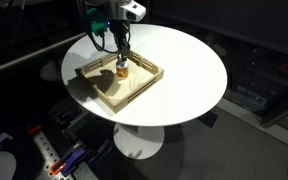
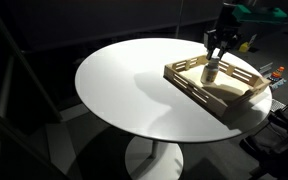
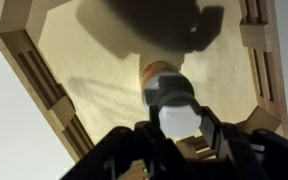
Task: Place the lid on the white bottle
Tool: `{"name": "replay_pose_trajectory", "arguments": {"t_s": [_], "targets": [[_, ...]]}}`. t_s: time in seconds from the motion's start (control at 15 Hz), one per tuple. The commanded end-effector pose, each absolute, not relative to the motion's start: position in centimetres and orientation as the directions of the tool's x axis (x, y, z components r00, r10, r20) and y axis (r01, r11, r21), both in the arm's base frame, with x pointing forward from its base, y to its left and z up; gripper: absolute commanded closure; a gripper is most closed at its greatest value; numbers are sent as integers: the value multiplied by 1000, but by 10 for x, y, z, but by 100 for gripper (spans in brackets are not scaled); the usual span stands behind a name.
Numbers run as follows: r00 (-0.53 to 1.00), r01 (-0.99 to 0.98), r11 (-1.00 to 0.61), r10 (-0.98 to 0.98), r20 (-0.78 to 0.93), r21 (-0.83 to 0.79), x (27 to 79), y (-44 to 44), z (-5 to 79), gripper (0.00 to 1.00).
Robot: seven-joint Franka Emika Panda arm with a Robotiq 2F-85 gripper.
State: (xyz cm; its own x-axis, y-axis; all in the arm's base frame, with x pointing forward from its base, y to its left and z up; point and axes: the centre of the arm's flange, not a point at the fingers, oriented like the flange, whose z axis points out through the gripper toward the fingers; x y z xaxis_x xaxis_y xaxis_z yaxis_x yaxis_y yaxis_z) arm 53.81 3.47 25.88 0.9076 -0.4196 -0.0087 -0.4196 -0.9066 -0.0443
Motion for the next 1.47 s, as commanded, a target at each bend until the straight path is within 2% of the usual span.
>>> {"name": "replay_pose_trajectory", "arguments": {"t_s": [0.0,0.8,1.4], "targets": [[909,-417,-908,-417,-11,-42,548,36,261,60],[911,-413,-910,-412,-24,-32,549,36,256,60],[917,-396,-918,-395,-62,1,536,45,264,66]]}}
